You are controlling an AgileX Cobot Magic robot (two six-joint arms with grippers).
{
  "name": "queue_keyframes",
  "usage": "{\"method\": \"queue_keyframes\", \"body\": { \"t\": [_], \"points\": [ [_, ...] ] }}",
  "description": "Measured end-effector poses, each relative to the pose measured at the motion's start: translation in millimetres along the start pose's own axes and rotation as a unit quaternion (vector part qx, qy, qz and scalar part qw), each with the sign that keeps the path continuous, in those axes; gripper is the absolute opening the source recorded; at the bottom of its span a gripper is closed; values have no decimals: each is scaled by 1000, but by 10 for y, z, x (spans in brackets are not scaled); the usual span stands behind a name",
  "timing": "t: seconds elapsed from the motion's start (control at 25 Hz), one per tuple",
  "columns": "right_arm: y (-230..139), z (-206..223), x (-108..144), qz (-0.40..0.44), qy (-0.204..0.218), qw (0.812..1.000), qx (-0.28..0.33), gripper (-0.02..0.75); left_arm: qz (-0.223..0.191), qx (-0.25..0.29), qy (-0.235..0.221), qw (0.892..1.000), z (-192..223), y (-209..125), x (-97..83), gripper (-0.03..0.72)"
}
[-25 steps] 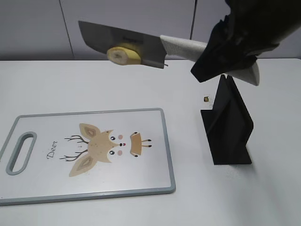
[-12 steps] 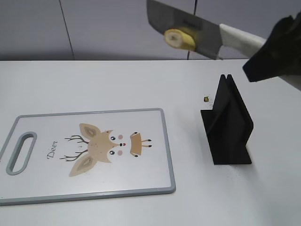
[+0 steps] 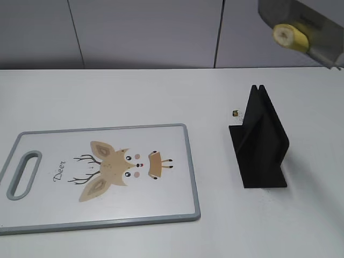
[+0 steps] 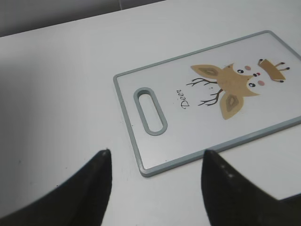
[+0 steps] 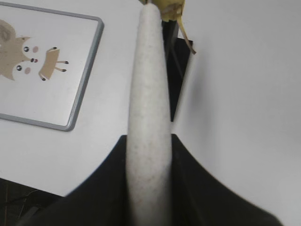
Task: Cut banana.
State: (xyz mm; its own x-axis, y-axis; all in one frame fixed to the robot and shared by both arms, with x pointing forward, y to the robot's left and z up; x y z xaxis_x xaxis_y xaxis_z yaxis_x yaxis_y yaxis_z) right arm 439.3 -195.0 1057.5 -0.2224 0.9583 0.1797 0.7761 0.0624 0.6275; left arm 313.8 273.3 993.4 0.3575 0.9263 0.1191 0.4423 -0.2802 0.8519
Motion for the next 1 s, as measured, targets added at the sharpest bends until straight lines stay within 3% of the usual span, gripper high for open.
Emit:
{"method": "queue_keyframes", "body": {
  "t": [0.36,0.52,0.84,1.0],
  "points": [
    [-75,257,-179,30,-53,998,23,162,1,-7,4,1000,13,21,16,587],
    [29,488,-142,42,-55,997,19,162,0,-7,7,1000,13,22,20,581],
    [-49,990,-146,42,-79,993,76,162,-44,4,80,996,5,-2,160,523],
    [-56,1161,-188,44,-96,991,84,162,-49,5,89,995,3,-6,176,486]
  ]
}}
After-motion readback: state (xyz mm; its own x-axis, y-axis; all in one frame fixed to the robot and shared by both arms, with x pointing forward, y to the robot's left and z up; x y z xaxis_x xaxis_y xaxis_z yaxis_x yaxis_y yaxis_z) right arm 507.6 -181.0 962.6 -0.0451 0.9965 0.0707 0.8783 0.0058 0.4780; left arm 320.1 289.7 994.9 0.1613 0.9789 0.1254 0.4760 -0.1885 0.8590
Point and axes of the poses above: a point on each arm's last joint axis where the gripper is mounted, z pointing out along that axis toward the gripper, x along the wrist's bending axis when the last joint is at zero, y = z × x, the point moved 10 cm from there along z, pointing out along that axis toward the gripper, and after that the axes turned 4 degrees about z, right-handed, at the moved point
